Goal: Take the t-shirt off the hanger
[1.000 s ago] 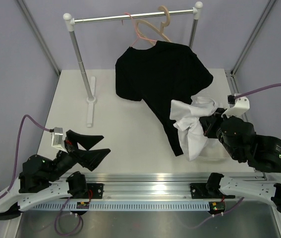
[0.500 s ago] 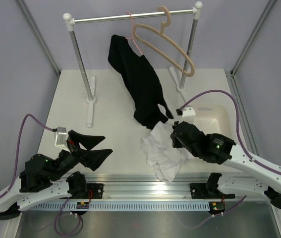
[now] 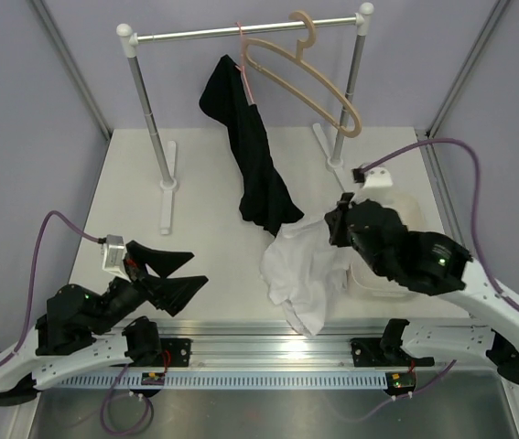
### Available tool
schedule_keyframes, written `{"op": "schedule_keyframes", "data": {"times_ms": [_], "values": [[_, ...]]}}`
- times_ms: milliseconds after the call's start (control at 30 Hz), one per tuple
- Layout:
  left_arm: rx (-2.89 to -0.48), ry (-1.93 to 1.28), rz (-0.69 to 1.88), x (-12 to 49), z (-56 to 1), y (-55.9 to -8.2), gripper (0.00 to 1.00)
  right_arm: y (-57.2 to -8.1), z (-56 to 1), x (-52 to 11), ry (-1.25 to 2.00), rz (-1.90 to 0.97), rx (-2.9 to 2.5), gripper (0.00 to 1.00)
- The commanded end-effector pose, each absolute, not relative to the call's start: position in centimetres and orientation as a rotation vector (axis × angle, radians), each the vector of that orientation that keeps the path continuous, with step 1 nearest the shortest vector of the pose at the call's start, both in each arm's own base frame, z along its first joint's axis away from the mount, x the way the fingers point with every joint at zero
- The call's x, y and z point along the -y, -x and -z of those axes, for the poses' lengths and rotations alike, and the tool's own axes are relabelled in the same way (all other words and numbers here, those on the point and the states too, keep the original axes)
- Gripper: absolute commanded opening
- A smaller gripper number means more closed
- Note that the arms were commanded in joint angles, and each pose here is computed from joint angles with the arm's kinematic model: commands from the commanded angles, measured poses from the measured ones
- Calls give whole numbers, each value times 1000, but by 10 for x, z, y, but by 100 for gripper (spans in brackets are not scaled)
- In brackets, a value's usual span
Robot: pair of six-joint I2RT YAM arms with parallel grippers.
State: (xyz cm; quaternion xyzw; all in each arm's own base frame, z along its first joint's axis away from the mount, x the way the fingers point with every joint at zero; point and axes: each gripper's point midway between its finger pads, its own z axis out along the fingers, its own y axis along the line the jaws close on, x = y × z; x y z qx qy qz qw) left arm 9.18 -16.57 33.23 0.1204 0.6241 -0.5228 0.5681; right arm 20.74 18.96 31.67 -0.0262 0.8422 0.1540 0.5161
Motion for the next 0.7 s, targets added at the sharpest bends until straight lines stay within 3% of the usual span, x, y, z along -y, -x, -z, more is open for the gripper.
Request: {"op": "schedule_keyframes", "data": {"times_ms": [0,367,467,667], "values": [[-1433,-243,1255,160,-344,-91,99,-216,-425,-109,-167,-236,-1711,0],[-1440,-280,1235,164,-342,-91,99,-174,-600,41,-430,-67,-1254,0],[-1437,-289,1222,165,-342,-92,99,-168,-637,51,-443,-93,-1190,0],[-1426,-313,1233,173,-344,-91,99,-190,-646,12,-313,26,-1234,0]]}}
